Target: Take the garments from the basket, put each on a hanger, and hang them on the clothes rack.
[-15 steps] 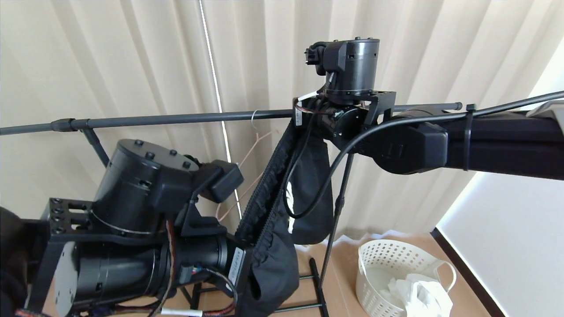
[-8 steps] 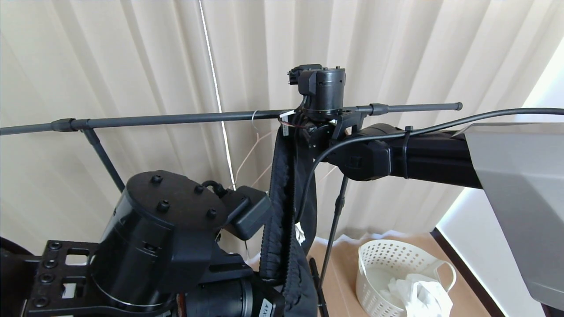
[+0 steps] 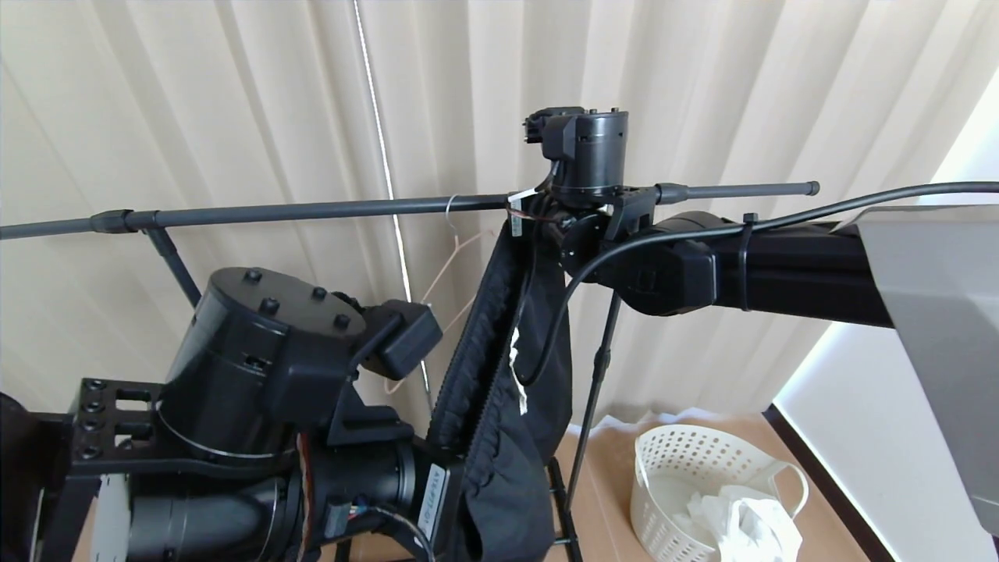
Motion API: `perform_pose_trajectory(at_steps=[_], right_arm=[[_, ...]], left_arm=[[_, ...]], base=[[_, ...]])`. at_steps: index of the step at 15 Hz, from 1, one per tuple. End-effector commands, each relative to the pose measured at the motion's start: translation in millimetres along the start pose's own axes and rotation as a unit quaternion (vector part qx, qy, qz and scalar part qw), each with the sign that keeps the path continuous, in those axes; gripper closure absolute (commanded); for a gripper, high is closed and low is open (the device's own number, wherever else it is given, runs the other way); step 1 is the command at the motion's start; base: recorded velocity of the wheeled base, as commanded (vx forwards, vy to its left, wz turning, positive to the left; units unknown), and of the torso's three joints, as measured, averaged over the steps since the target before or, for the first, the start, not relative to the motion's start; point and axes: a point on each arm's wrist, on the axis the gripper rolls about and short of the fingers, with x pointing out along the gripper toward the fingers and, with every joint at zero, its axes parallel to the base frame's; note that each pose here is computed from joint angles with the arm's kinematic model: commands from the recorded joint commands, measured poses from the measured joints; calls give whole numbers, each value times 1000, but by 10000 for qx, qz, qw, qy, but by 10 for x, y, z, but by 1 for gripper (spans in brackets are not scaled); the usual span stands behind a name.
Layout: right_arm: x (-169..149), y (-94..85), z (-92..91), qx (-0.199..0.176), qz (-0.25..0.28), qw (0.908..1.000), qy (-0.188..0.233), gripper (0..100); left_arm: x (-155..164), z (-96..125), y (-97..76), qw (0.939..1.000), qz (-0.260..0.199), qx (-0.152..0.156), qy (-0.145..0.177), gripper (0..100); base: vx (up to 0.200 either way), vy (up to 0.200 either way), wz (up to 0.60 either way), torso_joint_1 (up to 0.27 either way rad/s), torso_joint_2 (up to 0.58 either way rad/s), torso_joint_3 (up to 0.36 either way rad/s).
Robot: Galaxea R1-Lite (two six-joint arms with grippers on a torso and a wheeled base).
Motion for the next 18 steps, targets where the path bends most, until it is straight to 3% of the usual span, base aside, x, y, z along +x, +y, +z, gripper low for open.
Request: perform_pose_trajectory(at_steps=[1, 5, 7, 11, 14, 15, 18], right_arm=[[-274, -245, 216, 28, -37, 10000, -6, 100], [-751, -572, 197, -29, -64, 9996, 281, 100], [-904, -656, 155, 53, -53, 9992, 386, 100], [-1333, -657, -64, 43, 249, 9971, 724, 100], [-1429, -759, -308, -113, 220, 9945, 1017, 100], [-1411, -778, -431, -146, 169, 9943, 1046, 100], [-1387, -818, -469, -361, 123, 9933, 1087, 100]], left_arm=[[28, 105, 186, 9992, 320, -206, -133, 100], [85, 347, 469, 9944, 766, -591, -419, 100], [125, 443, 514, 9933, 828, -631, -505, 100], [321, 907, 583, 9893, 912, -635, -944, 100], [570, 1009, 652, 9866, 1134, -674, -961, 100], [606, 990, 683, 9839, 1280, -810, -946, 100], [584, 1056, 687, 9811, 1252, -991, -1092, 100]], base=[[0, 0, 0, 0, 0, 0], [0, 0, 0, 0, 0, 0], [0, 0, 0, 0, 0, 0], [0, 0, 0, 0, 0, 0], [0, 0, 0, 0, 0, 0], [0, 0, 0, 0, 0, 0], [0, 0, 0, 0, 0, 0]])
